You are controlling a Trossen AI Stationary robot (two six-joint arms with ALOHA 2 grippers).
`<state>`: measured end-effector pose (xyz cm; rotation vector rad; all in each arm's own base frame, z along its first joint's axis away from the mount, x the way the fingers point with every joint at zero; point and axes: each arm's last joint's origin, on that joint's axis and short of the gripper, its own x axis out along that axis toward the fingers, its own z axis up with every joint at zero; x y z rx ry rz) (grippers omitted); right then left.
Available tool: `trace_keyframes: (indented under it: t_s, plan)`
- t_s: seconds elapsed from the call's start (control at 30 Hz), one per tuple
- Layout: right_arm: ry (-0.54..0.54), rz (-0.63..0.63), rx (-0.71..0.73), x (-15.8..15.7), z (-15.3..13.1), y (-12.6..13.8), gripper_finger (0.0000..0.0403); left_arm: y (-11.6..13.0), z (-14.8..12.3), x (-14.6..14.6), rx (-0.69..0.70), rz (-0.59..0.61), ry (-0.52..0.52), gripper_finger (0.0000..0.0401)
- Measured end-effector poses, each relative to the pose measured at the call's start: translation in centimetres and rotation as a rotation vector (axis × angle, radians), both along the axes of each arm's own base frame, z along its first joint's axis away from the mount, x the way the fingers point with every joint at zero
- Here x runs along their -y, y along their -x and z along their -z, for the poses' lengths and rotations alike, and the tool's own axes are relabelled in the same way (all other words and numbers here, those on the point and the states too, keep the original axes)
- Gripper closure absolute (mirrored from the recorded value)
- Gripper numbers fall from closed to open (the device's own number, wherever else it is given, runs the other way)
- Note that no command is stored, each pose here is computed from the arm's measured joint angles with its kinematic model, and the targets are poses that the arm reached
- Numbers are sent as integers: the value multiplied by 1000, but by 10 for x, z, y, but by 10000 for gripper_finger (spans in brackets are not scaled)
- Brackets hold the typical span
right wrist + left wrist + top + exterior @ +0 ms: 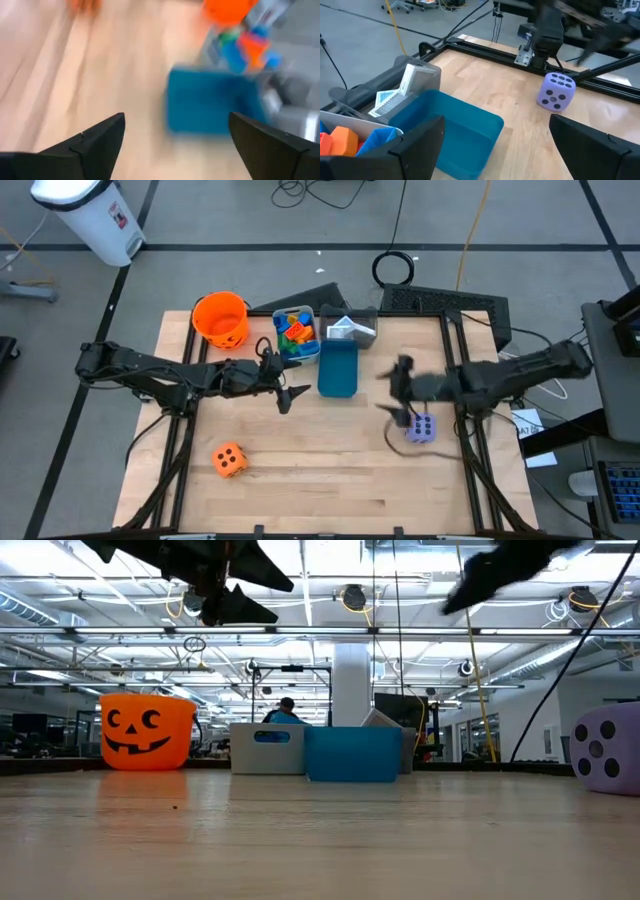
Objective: Pick & Place Toys
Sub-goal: Put the purple dice into the blue bin
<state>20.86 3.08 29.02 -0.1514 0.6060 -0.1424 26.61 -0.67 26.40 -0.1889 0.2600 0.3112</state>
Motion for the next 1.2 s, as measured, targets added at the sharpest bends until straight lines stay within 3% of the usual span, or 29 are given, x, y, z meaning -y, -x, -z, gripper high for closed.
trace_keyframes:
  t_s: [0.2,0.53,0.67,0.83,1.0,1.2]
  plan:
    - [-108,86,-330,-33,15,39,67,0,0,0,13,-14,45,36]
    - [-185,160,-554,-67,61,61,102,0,0,0,18,-19,62,38]
    - [-132,187,-676,-78,77,62,116,0,0,0,18,-19,61,39]
    - [9,233,-796,-83,106,59,125,0,0,0,17,-19,59,32]
    - [106,270,-858,-82,126,59,135,0,1,0,12,-19,59,31]
    - [132,278,-858,-82,131,58,229,1,2,0,-7,-21,62,40]
